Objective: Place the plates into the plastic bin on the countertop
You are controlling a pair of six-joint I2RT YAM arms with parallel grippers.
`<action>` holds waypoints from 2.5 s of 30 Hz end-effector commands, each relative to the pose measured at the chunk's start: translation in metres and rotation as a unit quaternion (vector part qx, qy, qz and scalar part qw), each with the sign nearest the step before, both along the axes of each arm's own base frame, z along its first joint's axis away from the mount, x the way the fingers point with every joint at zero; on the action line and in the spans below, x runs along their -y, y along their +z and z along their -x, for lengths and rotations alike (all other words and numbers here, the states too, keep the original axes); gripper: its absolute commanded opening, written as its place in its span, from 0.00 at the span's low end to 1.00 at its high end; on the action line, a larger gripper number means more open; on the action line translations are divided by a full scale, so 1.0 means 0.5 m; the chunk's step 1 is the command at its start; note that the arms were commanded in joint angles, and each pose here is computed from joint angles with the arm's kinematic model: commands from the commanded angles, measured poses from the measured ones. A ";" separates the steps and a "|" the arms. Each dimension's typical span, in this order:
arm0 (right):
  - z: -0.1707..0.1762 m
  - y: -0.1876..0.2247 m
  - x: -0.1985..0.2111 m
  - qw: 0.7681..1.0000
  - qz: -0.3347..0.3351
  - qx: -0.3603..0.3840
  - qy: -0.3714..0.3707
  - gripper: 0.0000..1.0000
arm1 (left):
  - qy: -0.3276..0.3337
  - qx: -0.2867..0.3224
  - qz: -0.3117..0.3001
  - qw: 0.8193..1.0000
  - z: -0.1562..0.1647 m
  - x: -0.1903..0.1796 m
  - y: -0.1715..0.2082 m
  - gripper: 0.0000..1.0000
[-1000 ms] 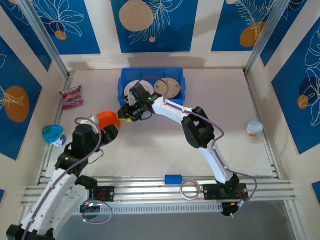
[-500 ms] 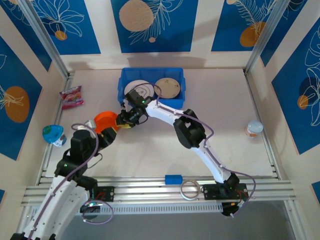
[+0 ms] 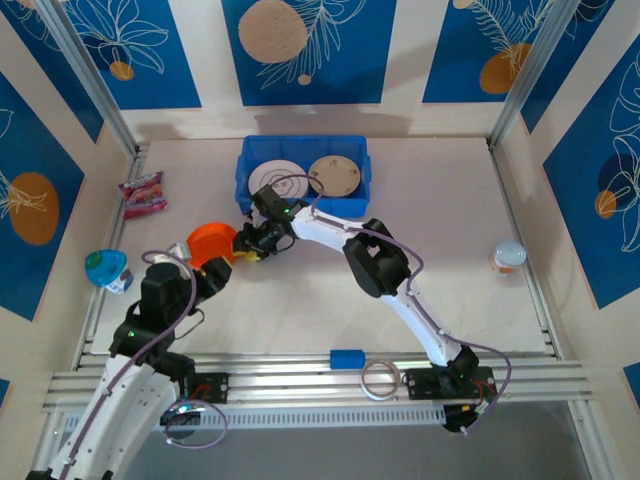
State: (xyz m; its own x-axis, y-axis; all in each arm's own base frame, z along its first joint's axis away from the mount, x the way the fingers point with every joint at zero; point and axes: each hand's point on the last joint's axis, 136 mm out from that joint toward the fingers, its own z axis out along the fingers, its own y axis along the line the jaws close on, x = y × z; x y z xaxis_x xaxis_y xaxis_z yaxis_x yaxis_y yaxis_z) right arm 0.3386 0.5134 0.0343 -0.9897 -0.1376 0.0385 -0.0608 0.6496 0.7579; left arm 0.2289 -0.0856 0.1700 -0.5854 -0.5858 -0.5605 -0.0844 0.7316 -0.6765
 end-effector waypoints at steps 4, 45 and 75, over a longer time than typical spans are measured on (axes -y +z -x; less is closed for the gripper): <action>-0.013 -0.042 -0.018 0.999 -0.003 -0.024 -0.023 0.36 | 0.010 -0.008 -0.007 1.000 0.004 -0.012 -0.020 0.64; 0.041 0.138 0.126 0.999 -0.006 0.051 -0.012 0.00 | -0.073 -0.004 -0.080 0.994 -0.083 0.025 0.063 0.65; -0.003 0.327 0.511 0.984 -0.028 0.098 -0.144 0.00 | -0.214 0.014 -0.007 0.977 -0.268 0.257 0.061 0.62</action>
